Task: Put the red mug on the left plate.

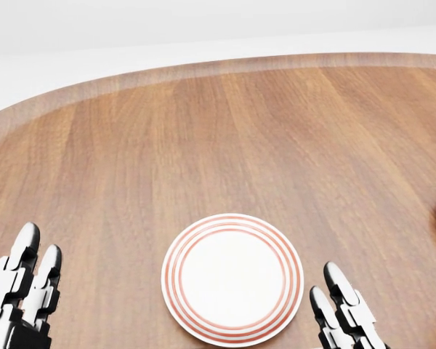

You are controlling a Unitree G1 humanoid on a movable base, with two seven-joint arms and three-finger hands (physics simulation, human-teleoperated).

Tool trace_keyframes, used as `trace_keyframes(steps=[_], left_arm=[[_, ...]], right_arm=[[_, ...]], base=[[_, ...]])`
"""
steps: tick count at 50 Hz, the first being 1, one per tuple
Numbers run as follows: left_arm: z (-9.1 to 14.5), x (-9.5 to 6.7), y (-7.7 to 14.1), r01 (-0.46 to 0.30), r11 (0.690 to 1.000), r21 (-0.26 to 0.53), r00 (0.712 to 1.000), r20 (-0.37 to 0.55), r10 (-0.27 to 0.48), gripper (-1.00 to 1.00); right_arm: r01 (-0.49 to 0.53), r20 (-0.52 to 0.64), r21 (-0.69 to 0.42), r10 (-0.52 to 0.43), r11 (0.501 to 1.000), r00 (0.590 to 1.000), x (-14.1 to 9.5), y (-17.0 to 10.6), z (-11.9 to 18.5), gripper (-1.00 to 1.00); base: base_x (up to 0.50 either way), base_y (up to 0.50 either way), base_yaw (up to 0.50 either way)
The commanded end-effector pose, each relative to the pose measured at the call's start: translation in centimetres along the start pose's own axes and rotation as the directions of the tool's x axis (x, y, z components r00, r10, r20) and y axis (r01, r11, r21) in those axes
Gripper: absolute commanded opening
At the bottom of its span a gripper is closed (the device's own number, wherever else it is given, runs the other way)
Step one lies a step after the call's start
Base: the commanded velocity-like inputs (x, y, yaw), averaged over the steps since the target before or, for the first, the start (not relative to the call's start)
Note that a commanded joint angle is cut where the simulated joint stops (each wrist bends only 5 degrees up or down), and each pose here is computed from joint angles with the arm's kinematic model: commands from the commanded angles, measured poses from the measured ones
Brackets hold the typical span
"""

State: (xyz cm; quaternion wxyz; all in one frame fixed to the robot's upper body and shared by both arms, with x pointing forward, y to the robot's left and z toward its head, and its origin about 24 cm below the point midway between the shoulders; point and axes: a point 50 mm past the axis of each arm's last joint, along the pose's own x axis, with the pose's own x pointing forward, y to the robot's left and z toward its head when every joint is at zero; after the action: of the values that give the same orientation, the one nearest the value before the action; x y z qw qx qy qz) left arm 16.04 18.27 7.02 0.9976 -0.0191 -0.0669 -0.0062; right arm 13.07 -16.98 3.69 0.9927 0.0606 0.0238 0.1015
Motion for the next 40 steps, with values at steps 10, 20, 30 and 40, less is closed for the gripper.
trace_keyframes(steps=[10,20,30,40], left_arm=[[0.31,0.23,-0.04,0.001,1.0,0.006,1.0,0.016,-0.001,1.0],[0.19,0.14,-0.01,-0.001,1.0,0.003,1.0,0.01,0.001,1.0],[0.08,0.02,0.0,0.001,1.0,0.002,1.0,0.003,-0.001,1.0],[0.04,0.0,-0.01,0.003,1.0,0.002,1.0,0.001,-0.003,1.0]], right_arm=[[-0.006,0.038,-0.012,0.006,1.0,0.999,0.25,0.08,0.86,1.0],[-0.01,0.035,-0.006,0.01,1.0,0.999,0.16,0.09,0.74,1.0],[-0.044,0.015,0.009,0.044,0.999,0.999,-0.19,0.62,0.41,1.0],[0.0,-0.016,-0.013,0.0,1.0,1.0,-0.43,0.45,0.03,1.0]], base=[[0.37,0.41,0.0],[0.01,0.0,0.0],[0.38,0.05,0.0],[0.51,0.07,0.0]])
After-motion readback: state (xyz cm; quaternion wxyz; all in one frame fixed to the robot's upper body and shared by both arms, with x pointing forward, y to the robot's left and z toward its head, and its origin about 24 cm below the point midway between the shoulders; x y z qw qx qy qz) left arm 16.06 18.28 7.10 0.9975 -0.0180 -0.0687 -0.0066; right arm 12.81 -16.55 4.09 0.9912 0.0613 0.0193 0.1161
